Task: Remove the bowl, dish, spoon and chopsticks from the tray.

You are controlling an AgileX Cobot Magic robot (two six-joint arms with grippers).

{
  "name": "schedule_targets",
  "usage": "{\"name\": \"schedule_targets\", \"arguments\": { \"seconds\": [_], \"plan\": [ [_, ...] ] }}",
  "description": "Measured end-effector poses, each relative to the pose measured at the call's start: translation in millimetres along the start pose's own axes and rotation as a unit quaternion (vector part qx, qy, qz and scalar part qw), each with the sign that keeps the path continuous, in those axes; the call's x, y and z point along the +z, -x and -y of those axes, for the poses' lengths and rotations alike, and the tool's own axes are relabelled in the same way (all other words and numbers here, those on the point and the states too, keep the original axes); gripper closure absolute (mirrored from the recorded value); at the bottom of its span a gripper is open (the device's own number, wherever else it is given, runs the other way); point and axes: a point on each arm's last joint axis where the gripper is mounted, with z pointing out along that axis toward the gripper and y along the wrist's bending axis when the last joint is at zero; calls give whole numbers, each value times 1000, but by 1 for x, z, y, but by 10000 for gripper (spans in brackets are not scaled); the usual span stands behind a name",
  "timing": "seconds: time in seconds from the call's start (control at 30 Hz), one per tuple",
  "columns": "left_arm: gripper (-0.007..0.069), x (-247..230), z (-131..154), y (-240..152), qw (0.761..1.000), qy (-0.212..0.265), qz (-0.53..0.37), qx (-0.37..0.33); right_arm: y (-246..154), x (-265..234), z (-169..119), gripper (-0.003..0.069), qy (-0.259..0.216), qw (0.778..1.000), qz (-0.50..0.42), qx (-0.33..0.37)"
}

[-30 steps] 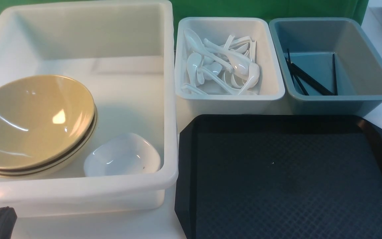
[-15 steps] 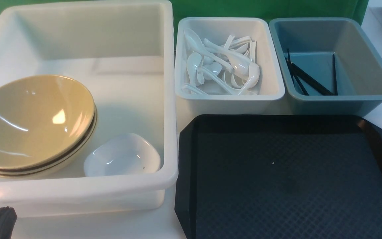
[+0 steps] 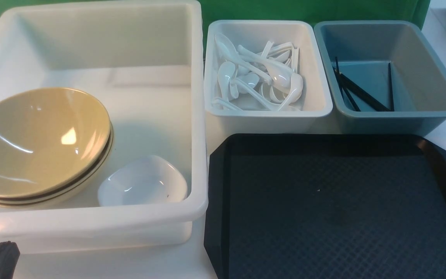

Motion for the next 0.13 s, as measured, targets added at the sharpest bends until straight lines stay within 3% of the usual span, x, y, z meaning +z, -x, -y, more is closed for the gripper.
{"name": "schedule_targets", "arguments": {
  "seconds": [0.13],
  "plan": [
    [636, 0, 0, 0, 1000, 0, 0, 0, 0, 0, 0, 484, 0, 1000, 0, 0]
  ]
}}
